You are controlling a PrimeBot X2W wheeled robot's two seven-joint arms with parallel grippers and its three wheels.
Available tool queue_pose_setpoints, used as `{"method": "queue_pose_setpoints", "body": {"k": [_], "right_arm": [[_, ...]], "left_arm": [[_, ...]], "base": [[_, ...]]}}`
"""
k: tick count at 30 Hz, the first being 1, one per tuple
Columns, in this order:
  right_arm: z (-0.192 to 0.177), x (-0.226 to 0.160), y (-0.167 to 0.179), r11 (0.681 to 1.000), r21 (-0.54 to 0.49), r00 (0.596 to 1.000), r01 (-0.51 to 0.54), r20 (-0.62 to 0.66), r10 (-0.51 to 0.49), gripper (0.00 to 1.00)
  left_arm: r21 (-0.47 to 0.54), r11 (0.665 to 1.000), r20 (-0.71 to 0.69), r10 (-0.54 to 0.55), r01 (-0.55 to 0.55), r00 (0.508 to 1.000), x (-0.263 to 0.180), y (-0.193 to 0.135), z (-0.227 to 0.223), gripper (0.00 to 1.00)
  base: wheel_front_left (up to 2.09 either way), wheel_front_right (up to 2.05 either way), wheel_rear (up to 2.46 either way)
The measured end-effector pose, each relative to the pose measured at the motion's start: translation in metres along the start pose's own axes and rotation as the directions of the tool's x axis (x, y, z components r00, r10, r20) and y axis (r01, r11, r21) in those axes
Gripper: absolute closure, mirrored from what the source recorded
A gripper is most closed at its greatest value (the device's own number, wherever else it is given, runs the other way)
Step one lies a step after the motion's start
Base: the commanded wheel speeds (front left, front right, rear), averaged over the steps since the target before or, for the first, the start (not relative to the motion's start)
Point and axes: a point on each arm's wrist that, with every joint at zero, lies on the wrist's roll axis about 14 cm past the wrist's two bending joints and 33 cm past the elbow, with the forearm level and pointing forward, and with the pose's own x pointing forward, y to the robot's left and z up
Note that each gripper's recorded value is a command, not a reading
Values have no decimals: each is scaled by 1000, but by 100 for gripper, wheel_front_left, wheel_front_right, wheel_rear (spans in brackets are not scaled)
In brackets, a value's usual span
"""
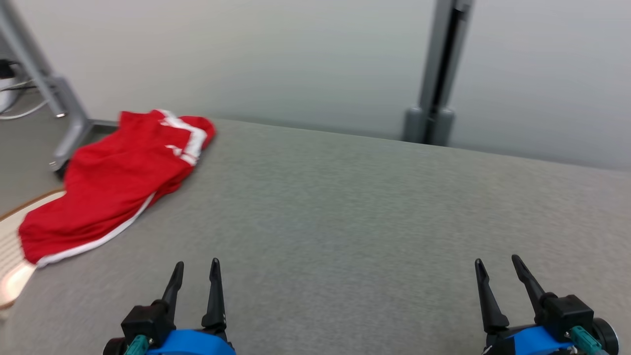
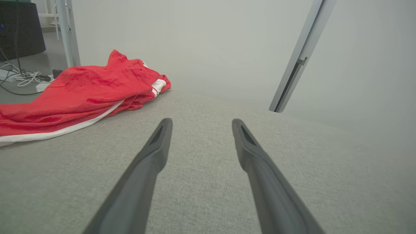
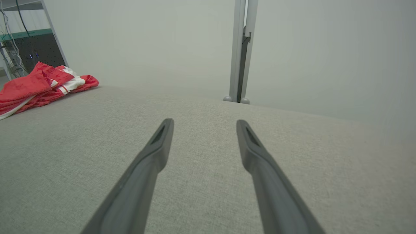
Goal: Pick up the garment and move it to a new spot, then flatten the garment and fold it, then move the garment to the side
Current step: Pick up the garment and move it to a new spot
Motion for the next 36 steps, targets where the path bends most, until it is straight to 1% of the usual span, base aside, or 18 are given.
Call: {"method": "queue_pose_setpoints", "body": {"k": [4,9,12,16,22,25,28,33,36], "right_arm": [[5,19,39,993,-6,993,-119,12,119,0],[3,36,92,962,7,962,-271,6,271,0],[-1,42,116,941,20,941,-337,-1,337,0],[-6,47,136,920,38,920,-391,-12,392,0],[-10,52,141,914,52,915,-403,-14,404,0],[-13,54,135,920,52,921,-389,-20,390,0],[-19,58,126,929,42,929,-368,-31,369,0],[-27,71,110,943,24,943,-331,-38,332,0],[-36,80,100,951,15,950,-307,-48,308,0]], "left_arm": [[-1,995,43,104,-104,994,-21,32,11,0],[-7,972,76,236,-237,969,-50,70,19,0],[-9,956,66,294,-294,953,-64,84,15,0],[-5,941,55,337,-337,940,-74,95,12,0],[1,935,45,353,-353,935,-73,100,11,0],[41,928,63,368,-371,928,-69,110,20,0],[103,915,128,376,-390,918,-57,130,49,0],[230,895,237,329,-382,914,-16,152,107,0],[298,883,238,298,-362,924,18,162,131,0]], "base": [[0,0,0],[0,0,0],[0,0,0],[0,0,0],[0,0,0],[0,0,0],[0,0,0],[0,0,0],[0,0,0]]}}
